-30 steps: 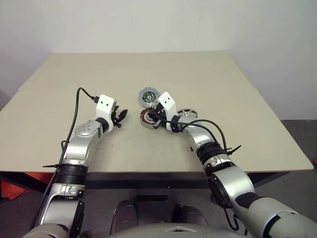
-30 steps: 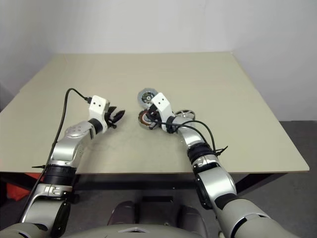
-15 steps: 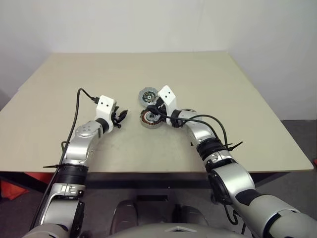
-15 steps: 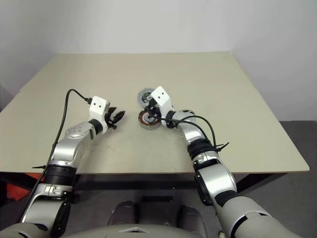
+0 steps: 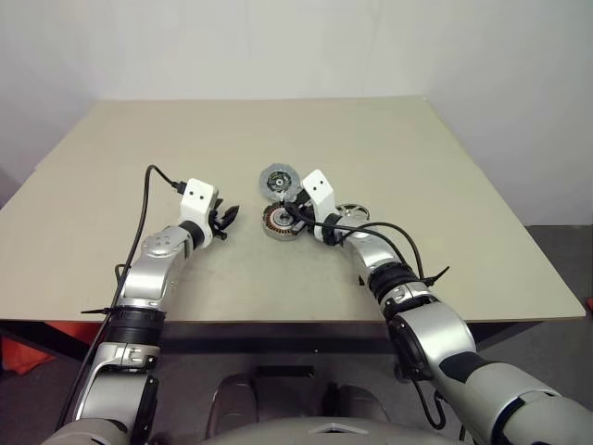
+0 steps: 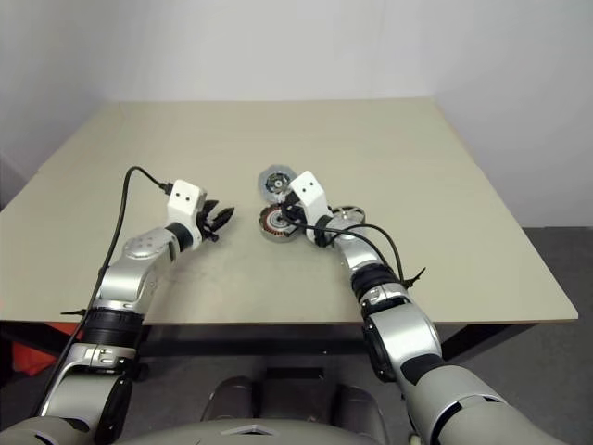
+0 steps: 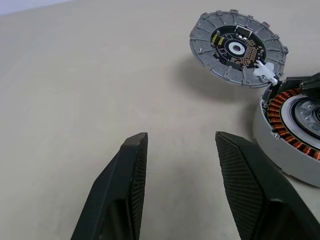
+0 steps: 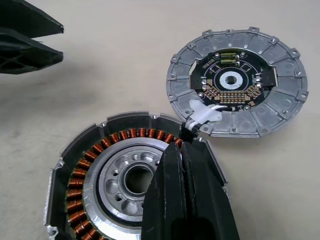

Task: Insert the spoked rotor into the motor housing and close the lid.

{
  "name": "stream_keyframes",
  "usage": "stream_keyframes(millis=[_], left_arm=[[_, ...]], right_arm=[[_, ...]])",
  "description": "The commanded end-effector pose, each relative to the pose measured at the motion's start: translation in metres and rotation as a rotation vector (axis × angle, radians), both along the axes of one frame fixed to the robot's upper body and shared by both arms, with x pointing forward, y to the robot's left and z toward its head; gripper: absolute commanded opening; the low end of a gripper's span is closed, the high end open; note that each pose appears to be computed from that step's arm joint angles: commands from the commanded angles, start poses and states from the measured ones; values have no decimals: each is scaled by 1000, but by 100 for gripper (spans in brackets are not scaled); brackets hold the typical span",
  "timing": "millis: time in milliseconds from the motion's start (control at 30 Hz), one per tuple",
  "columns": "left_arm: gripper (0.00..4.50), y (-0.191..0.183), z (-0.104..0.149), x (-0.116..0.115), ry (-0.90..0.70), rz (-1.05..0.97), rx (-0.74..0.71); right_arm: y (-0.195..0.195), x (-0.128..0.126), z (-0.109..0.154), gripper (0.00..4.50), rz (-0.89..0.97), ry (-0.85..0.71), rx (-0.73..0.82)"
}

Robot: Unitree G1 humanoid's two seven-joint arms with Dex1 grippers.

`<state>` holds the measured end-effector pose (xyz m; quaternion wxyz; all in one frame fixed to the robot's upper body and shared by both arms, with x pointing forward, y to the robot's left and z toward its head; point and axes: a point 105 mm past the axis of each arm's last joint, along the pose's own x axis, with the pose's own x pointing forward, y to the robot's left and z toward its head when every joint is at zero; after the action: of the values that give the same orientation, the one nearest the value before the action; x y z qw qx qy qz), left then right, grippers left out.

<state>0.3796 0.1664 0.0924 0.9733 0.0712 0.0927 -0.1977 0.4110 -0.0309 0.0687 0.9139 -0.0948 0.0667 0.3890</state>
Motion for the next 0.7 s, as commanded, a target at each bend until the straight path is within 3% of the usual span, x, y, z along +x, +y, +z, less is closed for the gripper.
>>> stream_keyframes(millis=[33,267,433,533,700], left_arm=[[227,-2,10,2,-43,-11,11],[227,-3,10,2,-42,-11,13],[227,0,10,1,-42,-5,13],[227,1,9,1,-41,-1,14],[227,2,9,0,-43,5,16]], right_arm=[[-4,9,19,4,-22,-55,22],[10,11,54,4,28,-139,94],[13,10,58,4,44,-144,95],[17,6,48,4,61,-110,79],[18,-8,1,4,81,14,-18]])
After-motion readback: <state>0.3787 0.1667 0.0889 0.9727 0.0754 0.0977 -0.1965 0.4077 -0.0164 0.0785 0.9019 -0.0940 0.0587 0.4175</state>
